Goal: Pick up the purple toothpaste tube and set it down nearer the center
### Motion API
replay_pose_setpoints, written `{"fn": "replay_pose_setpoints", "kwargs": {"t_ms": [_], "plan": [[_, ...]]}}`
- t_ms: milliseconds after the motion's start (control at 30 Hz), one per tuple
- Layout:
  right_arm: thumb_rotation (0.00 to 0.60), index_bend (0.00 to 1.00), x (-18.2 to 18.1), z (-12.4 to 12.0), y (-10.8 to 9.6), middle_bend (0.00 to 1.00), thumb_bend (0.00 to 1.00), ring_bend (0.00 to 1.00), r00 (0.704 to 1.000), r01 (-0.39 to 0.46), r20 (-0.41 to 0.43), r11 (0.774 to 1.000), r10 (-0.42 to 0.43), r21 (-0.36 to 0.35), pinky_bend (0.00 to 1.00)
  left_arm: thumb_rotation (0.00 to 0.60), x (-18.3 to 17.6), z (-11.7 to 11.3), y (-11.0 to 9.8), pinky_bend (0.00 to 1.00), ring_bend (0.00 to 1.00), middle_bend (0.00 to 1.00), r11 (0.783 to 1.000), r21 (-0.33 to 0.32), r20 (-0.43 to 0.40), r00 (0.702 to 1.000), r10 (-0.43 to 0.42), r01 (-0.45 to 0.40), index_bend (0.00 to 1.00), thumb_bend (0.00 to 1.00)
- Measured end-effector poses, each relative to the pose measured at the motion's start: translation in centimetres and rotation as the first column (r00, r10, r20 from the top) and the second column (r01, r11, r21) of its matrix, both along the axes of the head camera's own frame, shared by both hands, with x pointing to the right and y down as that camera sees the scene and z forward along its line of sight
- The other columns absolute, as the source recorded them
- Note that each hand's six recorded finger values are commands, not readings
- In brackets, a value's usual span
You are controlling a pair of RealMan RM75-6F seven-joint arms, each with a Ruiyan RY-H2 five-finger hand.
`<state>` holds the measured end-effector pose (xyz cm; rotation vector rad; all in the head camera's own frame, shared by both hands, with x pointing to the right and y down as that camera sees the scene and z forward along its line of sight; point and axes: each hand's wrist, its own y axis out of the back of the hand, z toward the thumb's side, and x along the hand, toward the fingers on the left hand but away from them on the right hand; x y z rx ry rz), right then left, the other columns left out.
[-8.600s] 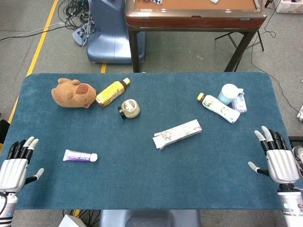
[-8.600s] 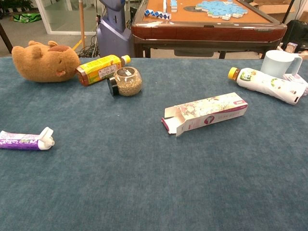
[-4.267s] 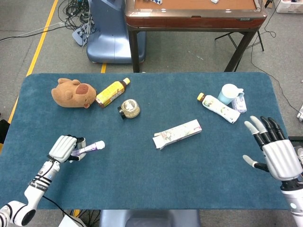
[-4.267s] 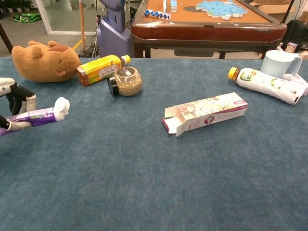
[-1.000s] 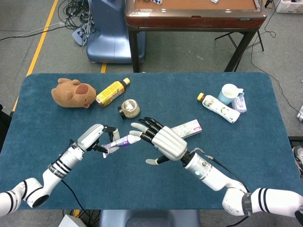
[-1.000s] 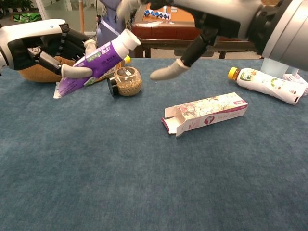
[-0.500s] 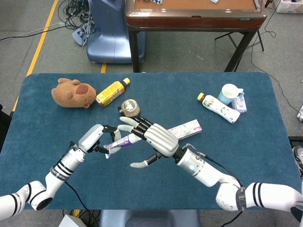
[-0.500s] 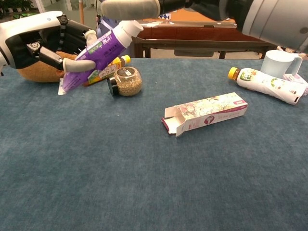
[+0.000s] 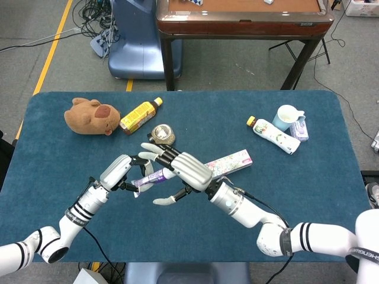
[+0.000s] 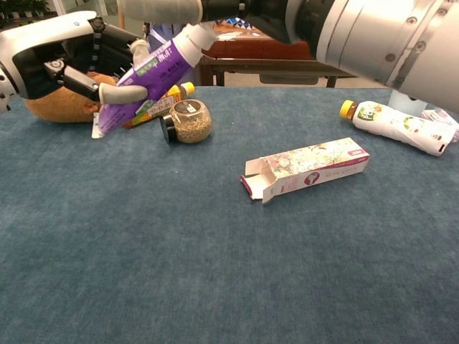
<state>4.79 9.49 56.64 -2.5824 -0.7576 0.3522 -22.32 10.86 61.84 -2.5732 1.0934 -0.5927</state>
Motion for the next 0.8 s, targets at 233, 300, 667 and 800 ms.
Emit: {"fn": "replay_pose_setpoints", "kwargs": {"t_ms": [233,300,667,800], "plan": [[0.370,0.00,-0.9,0.6,0.0,0.00,0.00,0.00,1.000,-0.004,0.031,1.000,0.005,-0.029,0.00,0.600,0.4,-0.1,-0.1,0.47,0.57,0.73,1.000,0.003,-0.007,1.000,0.002,-0.002,0.62,0.43],[0.370,0.00,-1.1,0.7,0.0,0.00,0.00,0.00,0.999,-0.002,0.035,1.000,0.003,-0.030,0.00,0.600,0.4,-0.1,-0.2,0.47,0.57,0.73,1.000,0.002,-0.007,1.000,0.001,-0.001,0.62,0.43],[0.369,0.00,-1.7,1.1,0.3,0.00,0.00,0.00,0.999,0.004,0.051,1.000,-0.002,-0.027,0.00,0.600,0.9,0.2,-0.2,0.46,0.57,0.73,1.000,-0.015,-0.014,1.000,-0.001,0.001,0.62,0.43],[0.370,0.00,-1.8,1.1,0.3,0.00,0.00,0.00,0.998,-0.002,0.059,1.000,0.003,-0.026,0.00,0.600,1.0,0.1,-0.3,0.46,0.57,0.73,1.000,-0.020,-0.024,1.000,-0.006,0.005,0.62,0.43]]}}
